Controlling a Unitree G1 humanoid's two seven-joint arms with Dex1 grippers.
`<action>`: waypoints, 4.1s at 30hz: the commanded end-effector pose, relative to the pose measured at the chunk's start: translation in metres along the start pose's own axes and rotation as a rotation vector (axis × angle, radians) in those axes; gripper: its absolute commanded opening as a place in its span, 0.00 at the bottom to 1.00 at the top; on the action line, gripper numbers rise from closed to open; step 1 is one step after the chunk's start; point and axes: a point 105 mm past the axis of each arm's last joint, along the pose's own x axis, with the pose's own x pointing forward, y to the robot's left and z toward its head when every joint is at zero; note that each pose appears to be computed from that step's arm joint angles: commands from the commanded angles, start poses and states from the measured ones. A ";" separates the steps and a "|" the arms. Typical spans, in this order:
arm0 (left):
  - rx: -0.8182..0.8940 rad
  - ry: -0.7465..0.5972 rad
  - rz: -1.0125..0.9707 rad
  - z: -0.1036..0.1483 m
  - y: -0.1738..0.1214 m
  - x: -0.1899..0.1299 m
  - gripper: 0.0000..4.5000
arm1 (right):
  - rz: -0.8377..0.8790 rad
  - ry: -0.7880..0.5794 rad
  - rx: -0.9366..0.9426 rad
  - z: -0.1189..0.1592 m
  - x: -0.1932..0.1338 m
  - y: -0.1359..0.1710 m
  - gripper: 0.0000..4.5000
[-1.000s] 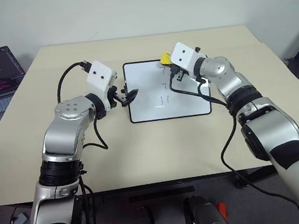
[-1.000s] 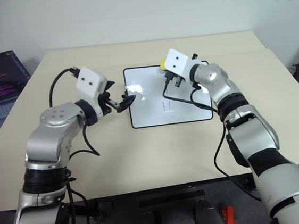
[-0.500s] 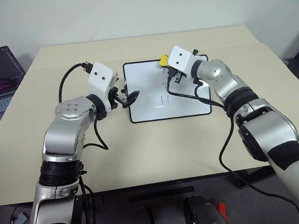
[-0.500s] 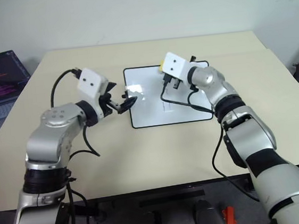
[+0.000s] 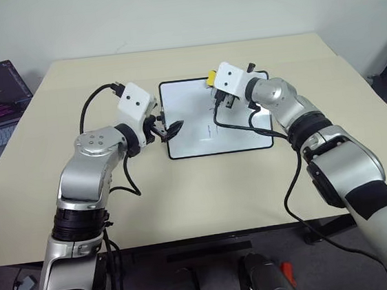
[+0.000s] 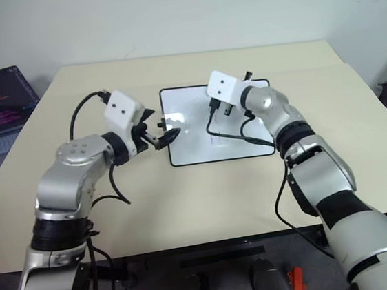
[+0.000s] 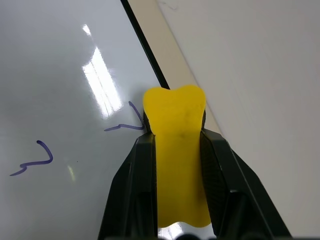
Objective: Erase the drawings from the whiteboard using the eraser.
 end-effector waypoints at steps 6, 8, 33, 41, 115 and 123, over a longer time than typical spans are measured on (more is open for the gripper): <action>0.046 -0.053 0.027 0.016 0.005 -0.007 1.00 | 0.096 0.004 -0.058 0.001 0.003 0.020 0.19; 0.047 -0.054 0.026 0.017 0.005 -0.007 1.00 | 0.112 0.008 -0.065 -0.001 0.003 0.023 0.19; 0.046 -0.057 0.018 0.017 0.004 -0.005 1.00 | -0.010 0.077 -0.061 -0.017 -0.006 -0.010 0.19; 0.046 -0.059 0.019 0.017 0.004 -0.005 1.00 | -0.046 0.093 -0.055 -0.019 -0.009 -0.020 0.19; 0.075 -0.015 -0.016 0.005 0.005 -0.011 1.00 | 0.059 0.003 0.116 -0.030 -0.089 -0.015 0.18; 0.095 0.007 -0.051 0.004 0.007 -0.017 1.00 | 0.111 0.014 0.069 -0.039 -0.100 -0.005 0.18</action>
